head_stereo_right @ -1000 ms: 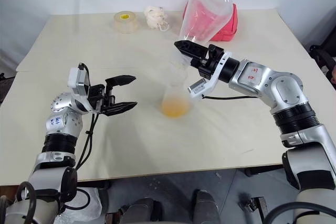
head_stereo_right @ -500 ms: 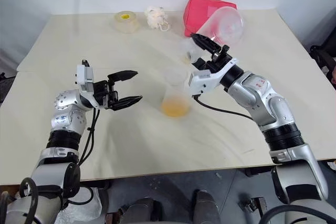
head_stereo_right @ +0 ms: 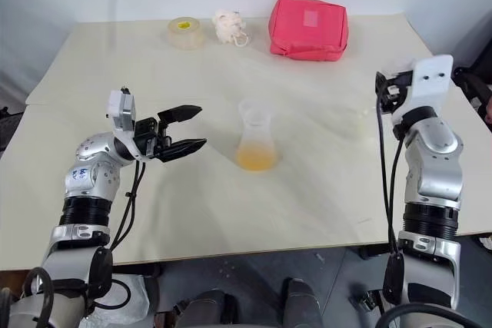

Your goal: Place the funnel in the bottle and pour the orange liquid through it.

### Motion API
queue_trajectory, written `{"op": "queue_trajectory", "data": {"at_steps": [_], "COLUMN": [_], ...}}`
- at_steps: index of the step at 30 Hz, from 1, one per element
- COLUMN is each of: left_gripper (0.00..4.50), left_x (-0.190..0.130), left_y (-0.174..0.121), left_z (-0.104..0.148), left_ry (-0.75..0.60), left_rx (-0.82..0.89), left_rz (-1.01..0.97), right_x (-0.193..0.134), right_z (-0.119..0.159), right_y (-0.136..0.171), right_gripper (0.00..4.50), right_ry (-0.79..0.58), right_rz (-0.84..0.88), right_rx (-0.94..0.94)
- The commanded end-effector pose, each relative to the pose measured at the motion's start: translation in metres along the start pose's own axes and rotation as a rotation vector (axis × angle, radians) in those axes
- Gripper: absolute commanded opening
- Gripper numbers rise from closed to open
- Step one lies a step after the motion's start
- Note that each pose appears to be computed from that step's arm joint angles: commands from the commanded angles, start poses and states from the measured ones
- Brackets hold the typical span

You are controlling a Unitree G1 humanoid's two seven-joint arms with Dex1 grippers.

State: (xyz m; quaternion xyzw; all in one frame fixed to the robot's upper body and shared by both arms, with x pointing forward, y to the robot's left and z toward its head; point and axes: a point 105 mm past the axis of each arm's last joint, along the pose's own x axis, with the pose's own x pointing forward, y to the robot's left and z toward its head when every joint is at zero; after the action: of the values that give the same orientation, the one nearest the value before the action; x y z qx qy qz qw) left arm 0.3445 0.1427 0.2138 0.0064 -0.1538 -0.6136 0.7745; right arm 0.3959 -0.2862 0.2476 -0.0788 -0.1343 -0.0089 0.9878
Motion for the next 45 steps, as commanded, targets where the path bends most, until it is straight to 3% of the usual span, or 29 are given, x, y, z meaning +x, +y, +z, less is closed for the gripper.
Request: {"op": "queue_trajectory", "data": {"at_steps": [1,5,11,16,29,35,40,45], "left_gripper": [4.50,4.50,4.50,4.50,4.50,4.50,4.50,4.50], "left_x": [0.002,0.002,0.001,0.002,0.000,-0.008,-0.024,-0.042], "left_y": [0.004,0.008,0.012,0.012,0.005,-0.002,-0.009,-0.011], "left_z": [0.008,0.006,0.007,0.009,0.004,0.001,-0.004,-0.011], "left_ry": [-0.014,0.012,0.025,0.016,0.037,0.085,0.148,0.224], "left_rx": [0.065,0.080,0.084,0.078,0.040,0.047,0.034,0.052], "left_rz": [0.041,0.079,0.129,0.133,0.089,0.038,-0.025,-0.032], "right_x": [-0.005,-0.007,-0.011,-0.012,-0.015,-0.038,-0.096,-0.131], "right_z": [-0.002,-0.011,-0.002,0.009,0.072,0.092,0.063,0.025], "right_y": [-0.012,-0.012,-0.010,-0.009,0.000,0.043,0.085,0.087], "right_gripper": [2.44,2.44,4.46,4.46,4.46,4.46,4.46,4.46], "right_ry": [-0.024,-0.009,-0.048,-0.085,-0.222,-0.206,-0.026,0.165], "right_rz": [-0.040,-0.046,-0.048,-0.044,0.075,0.476,0.928,1.082], "right_rx": [0.068,0.078,0.074,0.085,0.012,-0.050,-0.167,-0.218]}}
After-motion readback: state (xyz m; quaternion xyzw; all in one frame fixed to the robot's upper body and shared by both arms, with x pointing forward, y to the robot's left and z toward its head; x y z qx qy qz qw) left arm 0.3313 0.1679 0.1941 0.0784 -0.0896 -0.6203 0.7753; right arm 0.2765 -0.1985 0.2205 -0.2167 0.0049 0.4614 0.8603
